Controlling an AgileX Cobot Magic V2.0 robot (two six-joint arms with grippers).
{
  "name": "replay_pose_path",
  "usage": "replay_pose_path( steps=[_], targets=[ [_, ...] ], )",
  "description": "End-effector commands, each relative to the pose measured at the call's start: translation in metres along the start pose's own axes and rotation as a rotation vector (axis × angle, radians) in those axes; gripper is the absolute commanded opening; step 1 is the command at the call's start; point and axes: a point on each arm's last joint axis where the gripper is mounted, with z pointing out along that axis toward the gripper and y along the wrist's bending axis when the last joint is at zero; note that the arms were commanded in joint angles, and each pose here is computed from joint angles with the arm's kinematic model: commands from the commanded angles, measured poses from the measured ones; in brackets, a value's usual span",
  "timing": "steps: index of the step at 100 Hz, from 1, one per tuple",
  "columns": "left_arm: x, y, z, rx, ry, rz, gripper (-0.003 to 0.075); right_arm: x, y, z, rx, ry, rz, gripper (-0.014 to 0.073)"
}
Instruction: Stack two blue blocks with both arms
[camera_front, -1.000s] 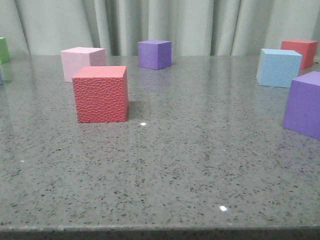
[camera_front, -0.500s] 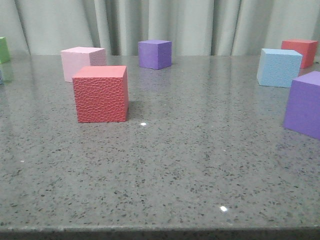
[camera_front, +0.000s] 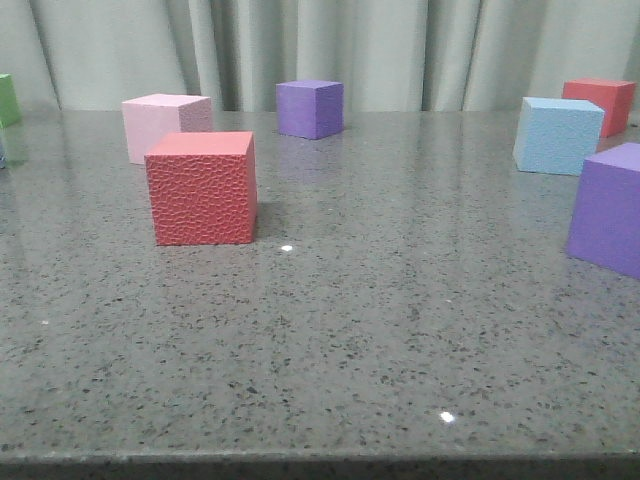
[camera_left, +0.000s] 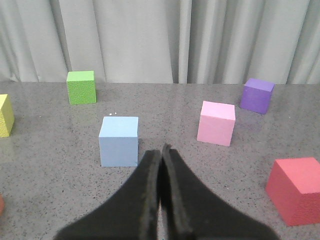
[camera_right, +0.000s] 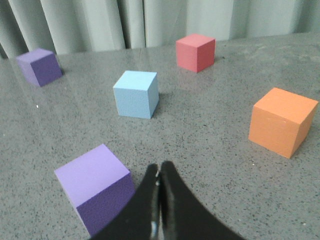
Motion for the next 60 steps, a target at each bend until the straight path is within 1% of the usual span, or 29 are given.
replay_pose_path(
  steps=[1,8,15,20,23,27,30,35,40,46,52,60],
  targets=[
    [-0.028,-0.003,0.003,0.018,-0.068,-0.008,-0.0018,-0.024,0.003,0.002,0.000,-0.029,-0.035,-0.0112],
    [-0.038,-0.004,0.008,0.017,-0.055,-0.008,-0.0011,-0.031,0.004,0.007,0.002,-0.002,-0.036,-0.0112],
    [-0.045,-0.005,0.014,0.016,-0.047,-0.008,0.0027,-0.037,0.004,0.011,0.003,0.012,-0.035,-0.0110],
    [-0.050,-0.005,0.017,0.016,-0.045,-0.008,0.0073,-0.041,0.004,0.014,0.004,0.021,-0.035,-0.0105],
    [-0.051,-0.005,0.020,0.016,-0.044,-0.008,0.0113,-0.043,0.005,0.016,0.004,0.026,-0.035,-0.0094],
    [-0.052,-0.005,0.023,0.015,-0.036,-0.008,0.0157,-0.045,0.005,0.018,0.005,0.033,-0.035,-0.0067],
    [-0.053,-0.005,0.024,0.014,-0.032,-0.008,0.0205,-0.047,0.005,0.020,0.005,0.036,-0.035,-0.0042],
    [-0.054,-0.005,0.027,0.014,-0.026,-0.009,0.0274,-0.049,0.005,0.022,0.006,0.043,-0.035,0.0016],
    [-0.054,-0.005,0.029,0.013,-0.021,-0.009,0.0337,-0.050,0.005,0.024,0.007,0.050,-0.034,0.0092],
    [-0.054,-0.005,0.029,0.013,-0.018,-0.009,0.0405,-0.051,0.005,0.025,0.007,0.051,-0.034,0.0212],
    [-0.054,-0.005,0.029,0.014,-0.018,-0.011,0.0455,-0.052,0.006,0.025,0.007,0.050,-0.034,0.0344],
    [-0.054,-0.005,0.029,0.014,-0.018,-0.010,0.0514,-0.052,0.006,0.026,0.007,0.051,-0.034,0.0496]
  ],
)
